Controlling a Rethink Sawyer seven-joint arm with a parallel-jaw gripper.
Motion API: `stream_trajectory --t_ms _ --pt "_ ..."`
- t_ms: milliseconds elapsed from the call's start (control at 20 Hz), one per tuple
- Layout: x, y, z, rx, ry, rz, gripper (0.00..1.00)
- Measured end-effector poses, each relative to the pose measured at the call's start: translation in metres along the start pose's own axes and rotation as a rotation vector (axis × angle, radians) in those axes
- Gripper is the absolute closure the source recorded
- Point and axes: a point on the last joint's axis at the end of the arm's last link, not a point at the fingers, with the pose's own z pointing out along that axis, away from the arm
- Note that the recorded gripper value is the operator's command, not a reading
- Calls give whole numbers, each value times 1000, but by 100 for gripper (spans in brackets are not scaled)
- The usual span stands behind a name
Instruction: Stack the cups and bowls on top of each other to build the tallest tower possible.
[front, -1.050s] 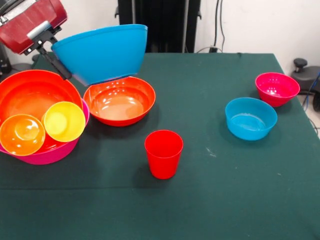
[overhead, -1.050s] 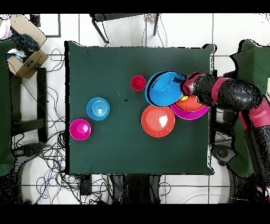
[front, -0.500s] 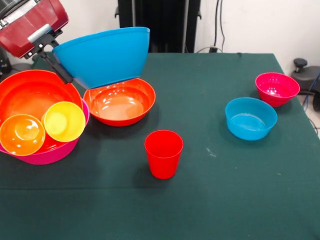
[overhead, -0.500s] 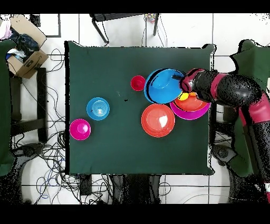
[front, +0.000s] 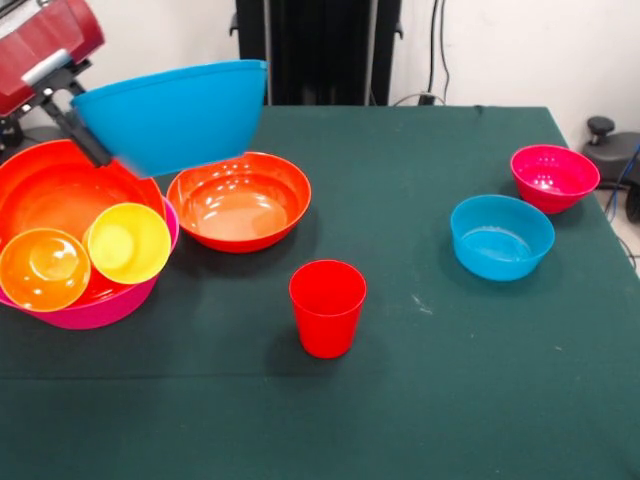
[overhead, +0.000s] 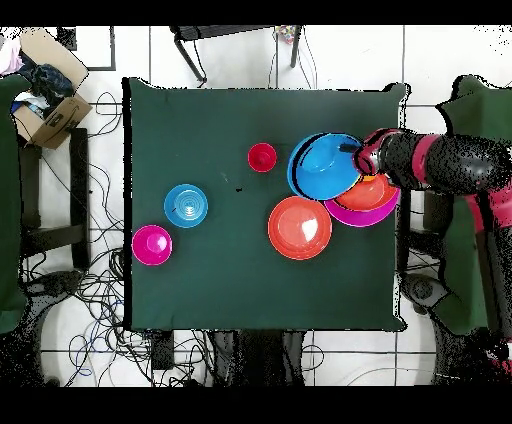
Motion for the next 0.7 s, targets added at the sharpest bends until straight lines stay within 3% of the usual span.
stream_trajectory --t_ms 250,700 --pt "7 -19 -13 28 45 -61 100" --pt "10 -48 -32 88 65 -167 100"
